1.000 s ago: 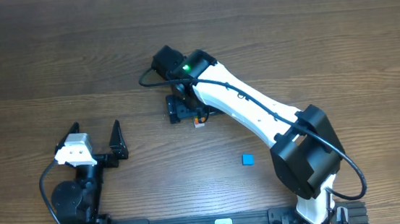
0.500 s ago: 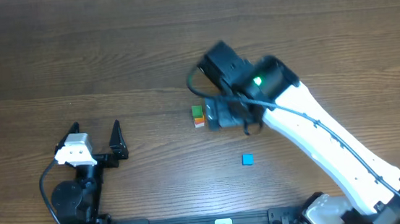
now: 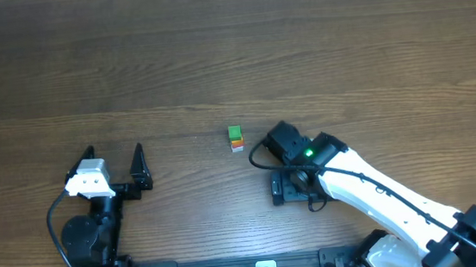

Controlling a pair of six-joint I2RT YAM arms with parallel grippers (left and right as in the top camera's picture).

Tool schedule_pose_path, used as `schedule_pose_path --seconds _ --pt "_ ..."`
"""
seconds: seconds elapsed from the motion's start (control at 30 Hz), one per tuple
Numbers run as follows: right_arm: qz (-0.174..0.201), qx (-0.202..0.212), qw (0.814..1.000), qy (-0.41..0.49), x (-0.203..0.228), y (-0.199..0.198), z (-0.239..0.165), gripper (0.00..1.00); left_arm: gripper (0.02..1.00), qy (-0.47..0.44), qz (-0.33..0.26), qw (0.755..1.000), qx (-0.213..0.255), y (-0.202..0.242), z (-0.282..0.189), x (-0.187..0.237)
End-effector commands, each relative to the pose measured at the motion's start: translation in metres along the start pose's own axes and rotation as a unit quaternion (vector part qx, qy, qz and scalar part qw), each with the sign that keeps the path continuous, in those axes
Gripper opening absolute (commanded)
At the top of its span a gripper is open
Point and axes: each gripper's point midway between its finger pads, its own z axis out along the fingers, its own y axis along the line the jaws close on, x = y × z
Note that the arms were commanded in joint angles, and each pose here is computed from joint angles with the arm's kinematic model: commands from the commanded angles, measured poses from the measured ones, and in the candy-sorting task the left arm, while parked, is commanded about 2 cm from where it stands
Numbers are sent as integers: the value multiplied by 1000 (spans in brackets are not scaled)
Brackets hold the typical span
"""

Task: Stack Cubes

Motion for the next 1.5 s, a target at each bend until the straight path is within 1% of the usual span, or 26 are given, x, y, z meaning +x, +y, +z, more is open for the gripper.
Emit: schedule_pose_path --seconds 0.03,0.37,0.47,0.53,0.67,0.93,1.1,1.27,1.5 --pt "8 -13 1000 -12 -3 3 4 978 998 -2 7 1000 4 -1 0 0" --pt "8 -1 1000 -10 -16 9 26 969 1000 -2 8 1000 4 -1 0 0" --pt "12 -3 1000 -12 -19 12 29 950 998 -2 8 1000 4 -1 0 0" --pt "14 -5 1000 -14 -20 13 29 919 1000 -2 8 1000 4 -1 0 0" --pt "14 -4 1000 -17 -22 13 29 816 1000 -2 8 1000 4 -1 0 0" --pt "18 3 1000 -14 -21 11 32 711 1000 -2 8 1000 4 -1 0 0" --pt "18 3 1000 -13 -21 11 33 658 998 -2 8 1000 4 -1 0 0" --pt "24 8 1000 -14 -20 8 34 638 1000 -2 8 1000 4 -1 0 0" --pt "25 9 1000 -13 -19 8 35 566 998 -2 7 1000 4 -1 0 0"
